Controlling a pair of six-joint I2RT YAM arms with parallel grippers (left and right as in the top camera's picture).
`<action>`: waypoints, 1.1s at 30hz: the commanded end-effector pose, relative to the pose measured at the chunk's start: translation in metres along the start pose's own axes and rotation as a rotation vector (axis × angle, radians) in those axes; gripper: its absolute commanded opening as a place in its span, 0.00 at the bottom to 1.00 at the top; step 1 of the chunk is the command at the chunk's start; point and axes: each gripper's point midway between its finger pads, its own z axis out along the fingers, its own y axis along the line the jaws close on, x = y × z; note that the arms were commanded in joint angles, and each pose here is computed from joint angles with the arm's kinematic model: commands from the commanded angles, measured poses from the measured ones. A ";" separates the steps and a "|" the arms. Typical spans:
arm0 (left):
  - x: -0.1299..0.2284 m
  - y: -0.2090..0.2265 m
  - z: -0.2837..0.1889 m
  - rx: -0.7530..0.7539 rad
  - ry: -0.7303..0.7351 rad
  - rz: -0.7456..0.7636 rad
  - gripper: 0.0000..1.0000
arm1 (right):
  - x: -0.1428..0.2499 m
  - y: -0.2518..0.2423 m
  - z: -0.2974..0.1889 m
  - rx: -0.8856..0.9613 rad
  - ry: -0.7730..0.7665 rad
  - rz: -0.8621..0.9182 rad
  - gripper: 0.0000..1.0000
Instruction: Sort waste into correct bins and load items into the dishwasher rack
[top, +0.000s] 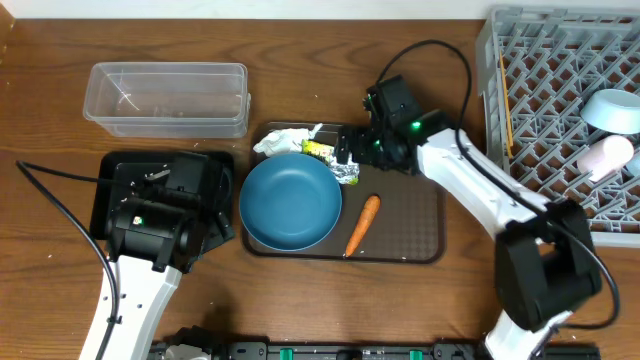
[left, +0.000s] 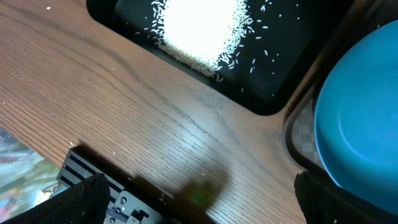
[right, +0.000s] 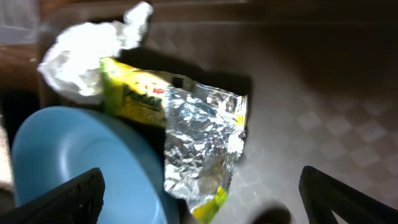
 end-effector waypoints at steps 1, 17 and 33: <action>-0.003 0.002 -0.002 -0.004 -0.010 -0.020 0.98 | 0.009 0.008 0.005 -0.015 0.025 0.024 0.99; -0.003 0.002 -0.002 -0.004 -0.010 -0.020 0.98 | 0.013 0.007 -0.098 0.022 -0.080 -0.035 0.99; -0.003 0.002 -0.002 -0.004 -0.010 -0.020 0.98 | 0.033 -0.085 -0.194 0.427 -0.257 0.212 0.99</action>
